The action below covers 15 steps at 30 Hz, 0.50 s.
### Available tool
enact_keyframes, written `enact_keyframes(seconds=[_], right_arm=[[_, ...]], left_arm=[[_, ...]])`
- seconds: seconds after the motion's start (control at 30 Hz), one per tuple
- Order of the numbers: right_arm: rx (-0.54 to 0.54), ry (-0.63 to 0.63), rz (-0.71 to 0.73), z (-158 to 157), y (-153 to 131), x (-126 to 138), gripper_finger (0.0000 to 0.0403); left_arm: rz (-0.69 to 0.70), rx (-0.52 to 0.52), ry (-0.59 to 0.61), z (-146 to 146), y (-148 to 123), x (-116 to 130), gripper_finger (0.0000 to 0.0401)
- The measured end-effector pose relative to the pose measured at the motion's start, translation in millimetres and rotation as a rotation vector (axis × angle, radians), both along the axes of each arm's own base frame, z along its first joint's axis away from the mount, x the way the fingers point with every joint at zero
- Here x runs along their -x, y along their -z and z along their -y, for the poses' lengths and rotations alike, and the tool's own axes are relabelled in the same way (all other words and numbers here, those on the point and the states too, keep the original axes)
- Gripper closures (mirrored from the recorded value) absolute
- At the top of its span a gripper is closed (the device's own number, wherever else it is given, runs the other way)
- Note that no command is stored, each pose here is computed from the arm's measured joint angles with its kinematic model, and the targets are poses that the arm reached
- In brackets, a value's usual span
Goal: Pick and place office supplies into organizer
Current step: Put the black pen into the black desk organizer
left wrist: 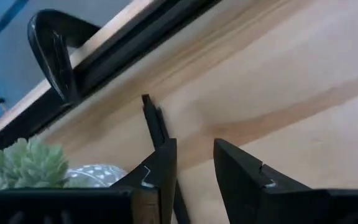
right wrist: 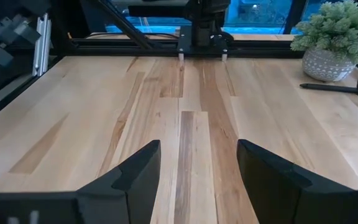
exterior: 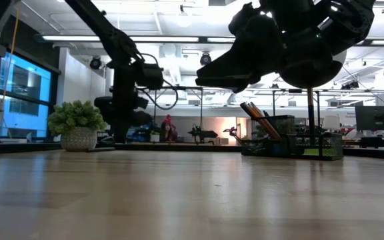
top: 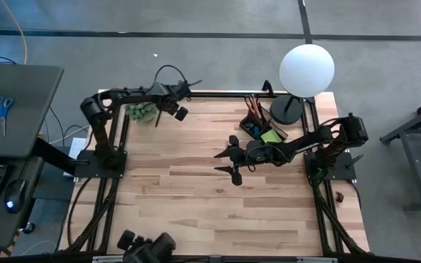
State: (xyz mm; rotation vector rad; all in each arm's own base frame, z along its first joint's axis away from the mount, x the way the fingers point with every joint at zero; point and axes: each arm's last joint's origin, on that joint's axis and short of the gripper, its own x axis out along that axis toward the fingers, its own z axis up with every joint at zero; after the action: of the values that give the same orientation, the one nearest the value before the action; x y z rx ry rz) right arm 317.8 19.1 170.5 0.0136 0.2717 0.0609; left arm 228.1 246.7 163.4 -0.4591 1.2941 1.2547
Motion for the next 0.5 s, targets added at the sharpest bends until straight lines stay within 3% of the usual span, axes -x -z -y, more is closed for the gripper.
enact_keyframes(seconds=[0.2,0.5], right_arm=[[-0.003,-0.002,-0.012,0,1,0,0.0199],[-0.002,-0.002,-0.020,0,2,1,0.0199]], left_arm=[[-0.077,0.041,-0.006,-17,14,-5,0.0306],[-0.069,0.110,-0.105,-44,15,17,0.0306]])
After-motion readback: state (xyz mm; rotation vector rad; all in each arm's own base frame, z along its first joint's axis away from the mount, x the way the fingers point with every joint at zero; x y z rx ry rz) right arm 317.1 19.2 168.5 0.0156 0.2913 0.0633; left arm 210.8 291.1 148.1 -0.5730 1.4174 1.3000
